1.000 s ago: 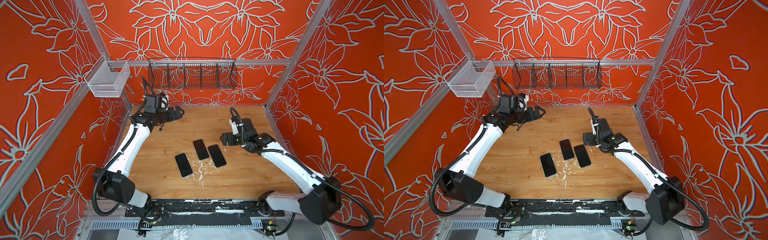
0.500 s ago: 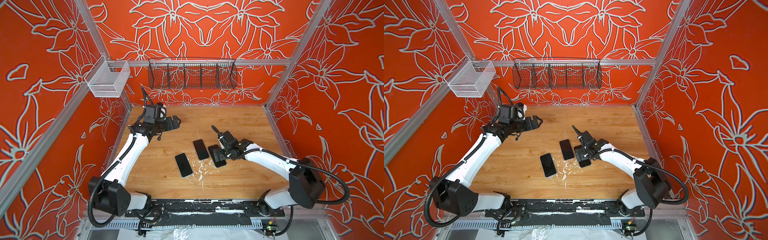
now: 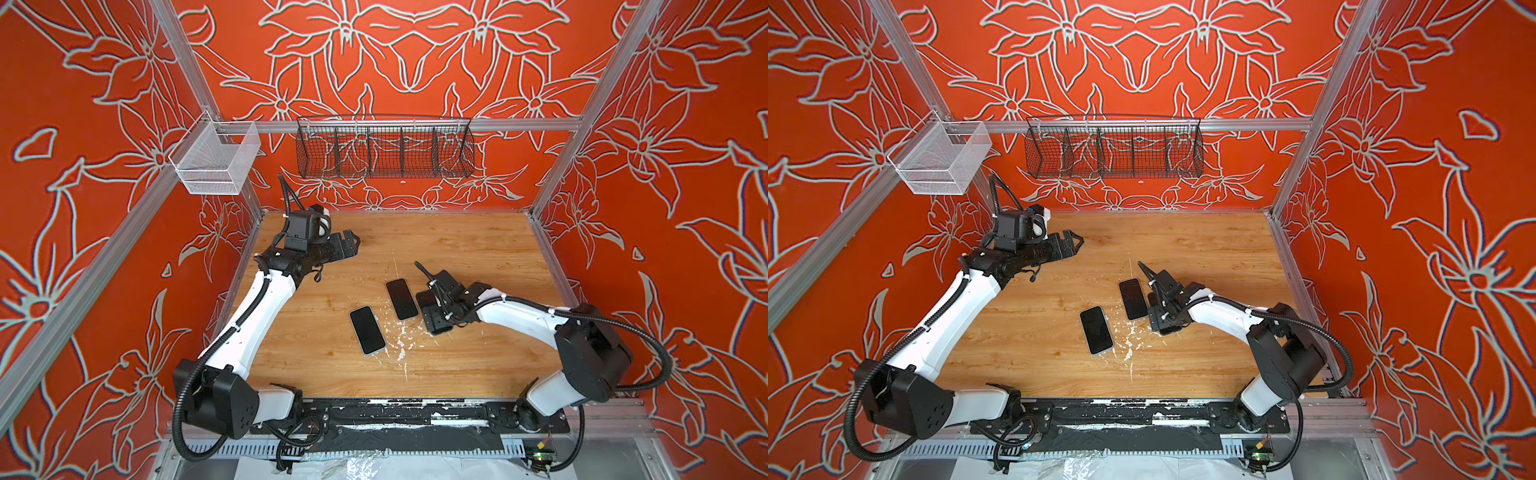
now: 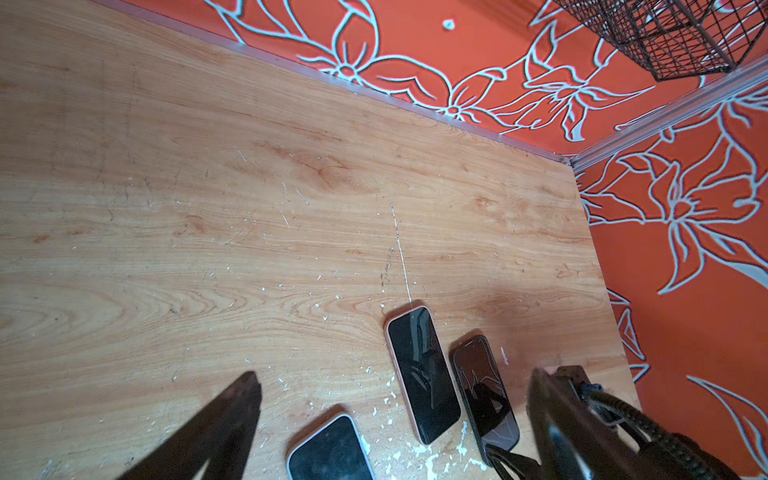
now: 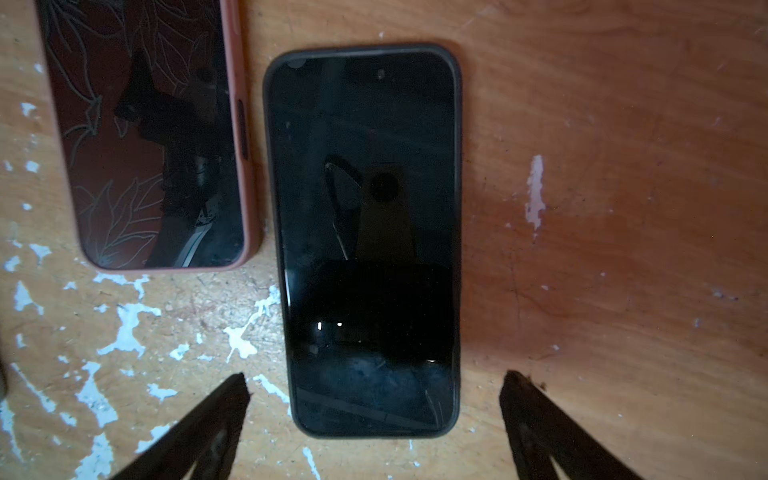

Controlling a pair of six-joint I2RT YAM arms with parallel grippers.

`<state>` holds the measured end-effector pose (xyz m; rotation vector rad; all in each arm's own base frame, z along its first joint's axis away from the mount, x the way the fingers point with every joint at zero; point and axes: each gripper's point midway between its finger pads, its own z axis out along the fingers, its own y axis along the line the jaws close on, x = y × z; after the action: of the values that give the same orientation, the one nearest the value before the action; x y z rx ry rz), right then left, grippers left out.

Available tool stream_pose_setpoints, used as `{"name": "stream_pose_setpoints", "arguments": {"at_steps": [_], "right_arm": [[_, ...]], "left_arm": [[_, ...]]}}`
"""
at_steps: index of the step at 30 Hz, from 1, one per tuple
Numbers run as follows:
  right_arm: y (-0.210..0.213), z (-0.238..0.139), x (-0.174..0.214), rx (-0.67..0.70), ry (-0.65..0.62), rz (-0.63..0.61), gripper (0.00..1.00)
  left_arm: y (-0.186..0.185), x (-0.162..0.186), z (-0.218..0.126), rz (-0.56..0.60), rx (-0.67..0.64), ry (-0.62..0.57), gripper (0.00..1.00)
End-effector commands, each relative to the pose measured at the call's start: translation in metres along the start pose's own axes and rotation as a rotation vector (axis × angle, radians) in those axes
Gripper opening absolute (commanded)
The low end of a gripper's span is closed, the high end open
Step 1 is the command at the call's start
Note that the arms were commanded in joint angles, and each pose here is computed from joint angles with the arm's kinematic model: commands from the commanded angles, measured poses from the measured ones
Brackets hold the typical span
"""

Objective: Take the phone out of the phone case
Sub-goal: 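Lower the right gripper over the black-cased phone and grip its end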

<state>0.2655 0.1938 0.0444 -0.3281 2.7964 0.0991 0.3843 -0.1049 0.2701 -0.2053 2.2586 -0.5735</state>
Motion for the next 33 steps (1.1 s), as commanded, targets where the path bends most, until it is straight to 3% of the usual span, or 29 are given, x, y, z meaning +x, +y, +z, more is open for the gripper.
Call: {"name": "stream_pose_setpoints", "arguments": {"at_steps": [1,33], "right_arm": [[0.000,0.004,-0.001,0.026,0.001,0.012,0.96],[0.002,0.028,-0.008,0.073,0.020,-0.039,0.84]], "left_arm": [[-0.004,-0.003,-0.006,-0.003,0.017,-0.022,0.97],[0.000,-0.002,-0.001,-0.025,0.026,-0.010,0.97]]}}
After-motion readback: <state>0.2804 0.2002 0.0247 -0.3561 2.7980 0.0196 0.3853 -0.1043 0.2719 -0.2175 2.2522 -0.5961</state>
